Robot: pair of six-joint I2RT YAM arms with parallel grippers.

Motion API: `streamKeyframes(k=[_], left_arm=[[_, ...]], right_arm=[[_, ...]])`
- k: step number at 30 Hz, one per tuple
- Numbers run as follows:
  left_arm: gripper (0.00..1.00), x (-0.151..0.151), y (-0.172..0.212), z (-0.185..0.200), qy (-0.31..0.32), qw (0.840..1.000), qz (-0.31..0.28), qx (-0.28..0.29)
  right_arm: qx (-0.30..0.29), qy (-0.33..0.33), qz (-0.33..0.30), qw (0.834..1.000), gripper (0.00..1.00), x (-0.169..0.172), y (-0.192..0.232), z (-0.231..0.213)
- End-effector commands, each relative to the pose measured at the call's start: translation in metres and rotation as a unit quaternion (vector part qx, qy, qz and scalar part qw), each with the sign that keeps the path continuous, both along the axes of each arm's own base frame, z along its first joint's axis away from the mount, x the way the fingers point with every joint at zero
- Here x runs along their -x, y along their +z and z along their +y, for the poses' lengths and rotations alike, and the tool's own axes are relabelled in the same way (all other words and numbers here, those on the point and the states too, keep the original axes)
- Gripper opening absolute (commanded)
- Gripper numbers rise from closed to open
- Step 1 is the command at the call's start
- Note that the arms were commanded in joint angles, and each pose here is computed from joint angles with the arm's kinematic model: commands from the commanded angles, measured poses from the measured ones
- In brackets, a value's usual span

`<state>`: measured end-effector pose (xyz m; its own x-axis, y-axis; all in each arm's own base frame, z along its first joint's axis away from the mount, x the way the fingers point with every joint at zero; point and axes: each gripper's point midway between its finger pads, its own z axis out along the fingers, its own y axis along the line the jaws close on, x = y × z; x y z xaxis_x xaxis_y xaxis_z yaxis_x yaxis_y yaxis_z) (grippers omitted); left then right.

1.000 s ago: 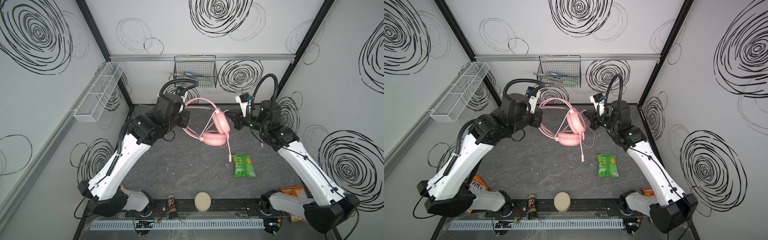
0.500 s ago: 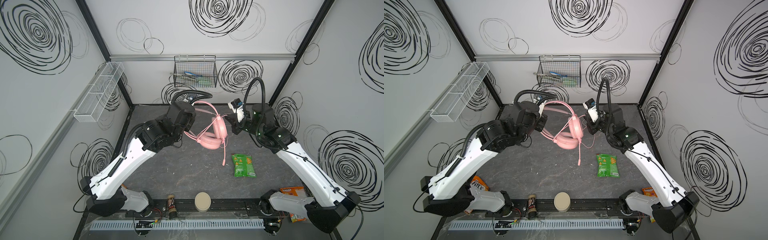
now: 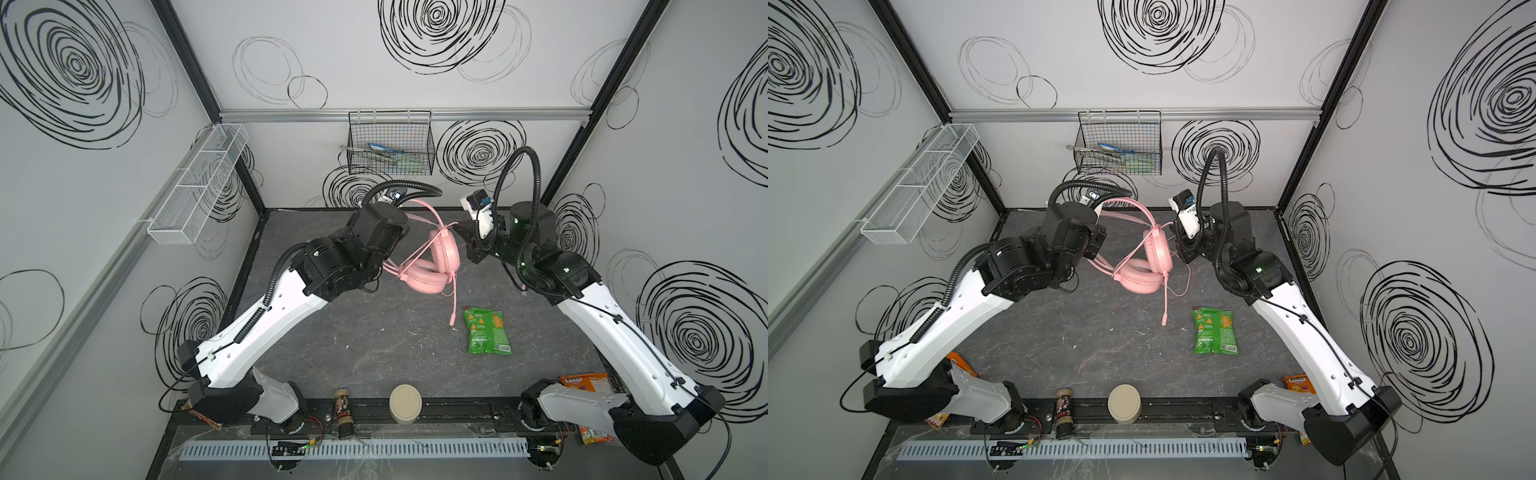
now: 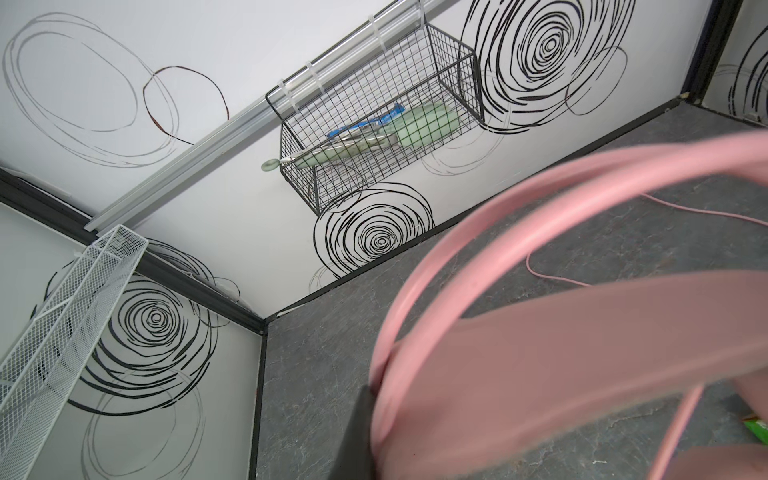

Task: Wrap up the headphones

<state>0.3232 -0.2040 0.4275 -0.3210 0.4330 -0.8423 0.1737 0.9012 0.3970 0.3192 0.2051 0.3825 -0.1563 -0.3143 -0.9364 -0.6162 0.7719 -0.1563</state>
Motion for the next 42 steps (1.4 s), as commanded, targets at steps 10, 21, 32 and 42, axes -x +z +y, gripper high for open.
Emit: streamKeyframes(k=[10, 21, 32, 42], left_arm=[[0.0, 0.041, 0.025, 0.008, -0.052, 0.993, 0.057, 0.087], [0.0, 0.054, 0.013, -0.008, -0.083, 0.98, 0.123, 0.133], [0.0, 0.059, 0.023, 0.009, -0.065, 0.968, 0.163, 0.181], [0.0, 0.054, 0.034, 0.008, -0.074, 0.957, 0.166, 0.224]], right_arm=[[-0.117, 0.004, -0.118, 0.986, 0.1, -0.014, 0.049, -0.026], [-0.158, -0.01, -0.141, 0.977, 0.11, -0.059, 0.028, -0.022], [-0.174, -0.011, -0.145, 0.974, 0.1, -0.088, 0.001, -0.021], [-0.14, -0.016, -0.159, 0.977, 0.08, -0.11, -0.024, -0.023]])
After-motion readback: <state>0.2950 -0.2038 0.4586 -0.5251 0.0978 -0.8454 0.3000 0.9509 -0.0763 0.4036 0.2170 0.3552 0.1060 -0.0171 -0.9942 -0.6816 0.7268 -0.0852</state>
